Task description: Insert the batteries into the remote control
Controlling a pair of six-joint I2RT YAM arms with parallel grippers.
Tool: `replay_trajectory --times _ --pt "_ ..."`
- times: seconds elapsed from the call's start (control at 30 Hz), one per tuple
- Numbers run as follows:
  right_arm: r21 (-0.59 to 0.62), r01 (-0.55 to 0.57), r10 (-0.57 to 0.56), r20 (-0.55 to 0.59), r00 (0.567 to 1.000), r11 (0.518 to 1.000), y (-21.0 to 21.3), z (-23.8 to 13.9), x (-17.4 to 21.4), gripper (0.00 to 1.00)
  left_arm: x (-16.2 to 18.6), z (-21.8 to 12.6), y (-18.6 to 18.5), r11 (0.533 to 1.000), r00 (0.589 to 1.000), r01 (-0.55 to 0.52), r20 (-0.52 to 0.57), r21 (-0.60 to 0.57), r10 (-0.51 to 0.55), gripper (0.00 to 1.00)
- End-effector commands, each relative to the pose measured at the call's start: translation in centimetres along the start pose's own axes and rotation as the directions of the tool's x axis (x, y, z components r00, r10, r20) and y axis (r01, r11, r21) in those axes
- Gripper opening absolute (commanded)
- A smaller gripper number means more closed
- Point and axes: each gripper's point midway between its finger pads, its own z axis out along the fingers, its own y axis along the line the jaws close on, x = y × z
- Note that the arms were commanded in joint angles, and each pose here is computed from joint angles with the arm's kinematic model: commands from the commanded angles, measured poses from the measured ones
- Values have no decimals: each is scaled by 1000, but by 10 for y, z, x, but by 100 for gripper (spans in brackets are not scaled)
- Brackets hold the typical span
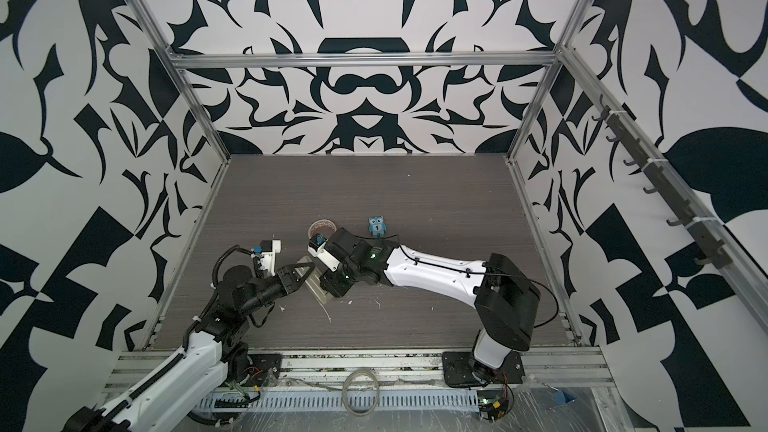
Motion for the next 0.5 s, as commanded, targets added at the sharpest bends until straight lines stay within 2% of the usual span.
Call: replay_trajectory --times 0.0,0.47 --pt "8 1 -1 -7 1000 1000 -2 2 2 51 1 -1 -3 1000 1000 -4 -2 19 4 0" --pt "15 -5 6 -37 999 1000 -8 18 11 50 1 -1 -5 1000 1000 -4 0 24 4 0"
